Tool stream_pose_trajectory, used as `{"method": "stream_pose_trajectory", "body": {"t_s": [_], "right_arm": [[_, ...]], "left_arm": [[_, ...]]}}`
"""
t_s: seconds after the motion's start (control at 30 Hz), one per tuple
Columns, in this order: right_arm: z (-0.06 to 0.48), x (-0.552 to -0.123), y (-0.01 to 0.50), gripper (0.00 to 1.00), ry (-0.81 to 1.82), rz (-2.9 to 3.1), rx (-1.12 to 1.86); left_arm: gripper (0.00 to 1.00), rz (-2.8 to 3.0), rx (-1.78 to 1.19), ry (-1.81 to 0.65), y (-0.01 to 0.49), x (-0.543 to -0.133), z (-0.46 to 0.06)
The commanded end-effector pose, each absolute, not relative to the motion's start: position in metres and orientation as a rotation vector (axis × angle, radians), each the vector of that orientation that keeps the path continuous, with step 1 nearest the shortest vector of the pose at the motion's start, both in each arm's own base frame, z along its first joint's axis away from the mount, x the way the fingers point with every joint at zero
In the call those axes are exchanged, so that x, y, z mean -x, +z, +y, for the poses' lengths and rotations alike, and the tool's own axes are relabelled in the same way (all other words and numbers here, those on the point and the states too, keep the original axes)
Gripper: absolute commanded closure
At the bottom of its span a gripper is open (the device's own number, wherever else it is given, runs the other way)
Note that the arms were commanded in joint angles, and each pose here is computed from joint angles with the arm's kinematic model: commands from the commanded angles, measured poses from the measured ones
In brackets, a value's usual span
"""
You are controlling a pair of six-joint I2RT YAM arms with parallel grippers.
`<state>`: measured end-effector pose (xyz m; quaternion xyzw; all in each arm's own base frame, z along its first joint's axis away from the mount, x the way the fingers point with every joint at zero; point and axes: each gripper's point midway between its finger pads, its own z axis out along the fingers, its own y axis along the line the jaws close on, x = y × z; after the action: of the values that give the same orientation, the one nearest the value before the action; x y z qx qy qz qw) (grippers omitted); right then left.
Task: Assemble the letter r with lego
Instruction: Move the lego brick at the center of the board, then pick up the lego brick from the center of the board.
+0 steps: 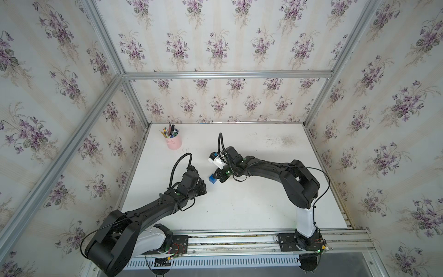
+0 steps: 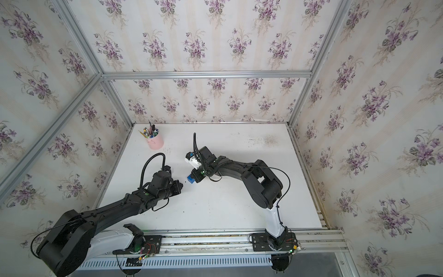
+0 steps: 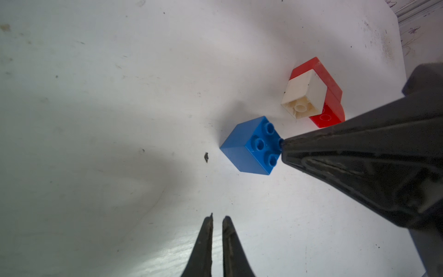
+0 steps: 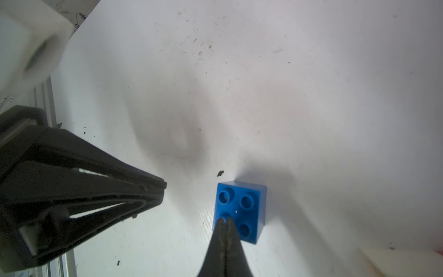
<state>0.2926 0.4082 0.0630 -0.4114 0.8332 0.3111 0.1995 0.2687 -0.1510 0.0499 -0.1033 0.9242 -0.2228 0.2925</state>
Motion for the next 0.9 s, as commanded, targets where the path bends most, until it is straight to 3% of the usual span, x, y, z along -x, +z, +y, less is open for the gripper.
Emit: {"method": "stream_pose_trajectory", "body": {"t_s": [0.0, 0.3, 0.47, 0.5, 0.57, 0.67, 0.87], "right_arm": [[0.405, -0.295, 0.052, 1.00, 0.817, 2.353, 1.172], [0.399, -0.309, 0.050, 1.00, 0.765, 2.380, 1.096], [0.393, -0.316, 0.053, 1.00, 0.899, 2.403, 1.009], [0.393, -0.317, 0.060, 1.00, 0.961, 2.386, 0.988], [0.393, -0.317, 0.077, 1.00, 1.073, 2.337, 0.965], [0.393, -0.319, 0.107, 1.00, 1.179, 2.253, 0.955], [0.379, -0.331, 0.149, 1.00, 1.288, 2.157, 0.908]], "left_arm": [[0.87, 2.423, 0.259, -0.620, 0.059, -0.278, -0.157], [0.87, 2.422, 0.229, -0.646, 0.062, -0.288, -0.166], [0.86, 2.431, 0.213, -0.650, 0.062, -0.291, -0.170], [0.83, 2.429, 0.213, -0.640, 0.062, -0.292, -0.169], [0.68, 2.417, 0.199, -0.614, 0.062, -0.293, -0.166], [0.38, 2.386, 0.111, -0.551, 0.062, -0.295, -0.161], [0.28, 2.159, -0.102, -0.415, 0.081, -0.295, -0.160]]}}
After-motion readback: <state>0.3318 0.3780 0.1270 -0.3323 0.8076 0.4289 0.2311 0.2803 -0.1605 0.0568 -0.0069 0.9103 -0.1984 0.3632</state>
